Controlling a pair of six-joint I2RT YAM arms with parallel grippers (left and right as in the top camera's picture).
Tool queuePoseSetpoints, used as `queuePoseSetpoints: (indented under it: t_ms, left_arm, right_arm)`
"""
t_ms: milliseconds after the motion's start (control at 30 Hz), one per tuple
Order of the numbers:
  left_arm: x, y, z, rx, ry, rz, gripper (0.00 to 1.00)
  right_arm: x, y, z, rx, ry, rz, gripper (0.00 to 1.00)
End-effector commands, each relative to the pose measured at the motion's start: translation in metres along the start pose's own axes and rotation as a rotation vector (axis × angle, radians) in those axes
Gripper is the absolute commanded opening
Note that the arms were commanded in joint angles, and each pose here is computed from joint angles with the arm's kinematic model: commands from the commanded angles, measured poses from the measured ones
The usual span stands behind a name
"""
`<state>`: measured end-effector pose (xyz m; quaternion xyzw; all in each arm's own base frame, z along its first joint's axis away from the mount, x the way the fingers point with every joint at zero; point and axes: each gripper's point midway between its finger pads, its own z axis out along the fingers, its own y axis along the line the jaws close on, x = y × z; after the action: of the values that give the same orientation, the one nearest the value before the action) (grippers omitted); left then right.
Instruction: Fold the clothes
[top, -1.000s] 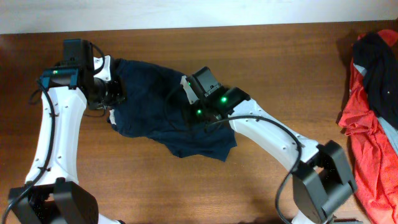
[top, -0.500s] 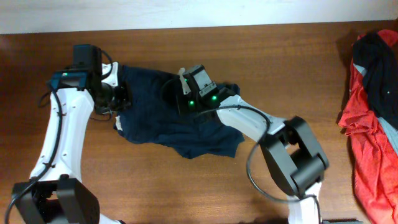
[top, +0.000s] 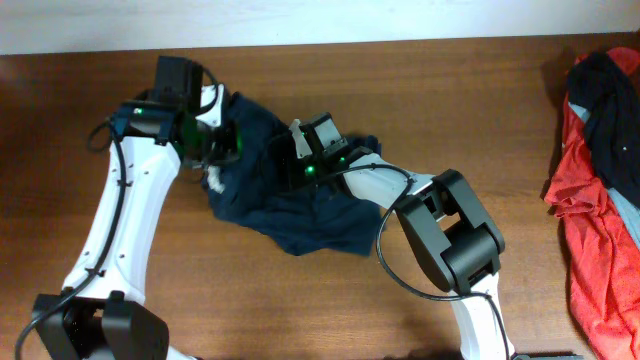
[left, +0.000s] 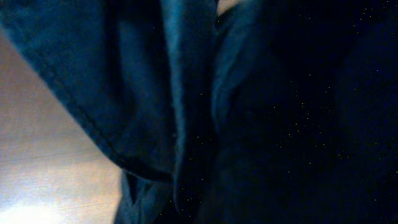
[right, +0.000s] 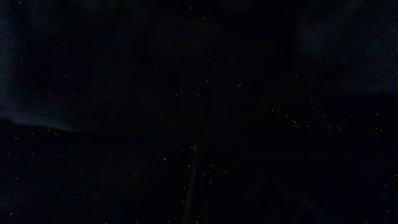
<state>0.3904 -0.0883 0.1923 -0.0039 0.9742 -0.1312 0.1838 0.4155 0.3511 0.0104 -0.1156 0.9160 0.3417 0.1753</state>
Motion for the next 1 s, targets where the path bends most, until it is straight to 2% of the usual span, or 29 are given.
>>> queuePoseSetpoints:
  t_ms: [0,233,533,967]
  left_arm:
    - [-0.021,-0.024,-0.019,0.045,-0.1,-0.015,0.01]
    - [-0.02,-0.027,-0.018,0.028,-0.1,-0.025,0.0]
    - [-0.014,-0.038,-0.015,0.02,-0.089,0.03,0.0]
    - [-0.008,-0.065,-0.019,-0.337,-0.236,0.168,0.01]
  right_arm:
    - [0.016,0.015,0.002,-0.073,0.072,0.013,0.04]
    - [-0.009,0.02,-0.064,-0.033,0.039,0.002,0.05]
    - [-0.032,0.001,-0.183,0.207,-0.078,0.066,0.05]
    - [-0.012,-0.088,-0.249,0.364,-0.036,0.337,0.04]
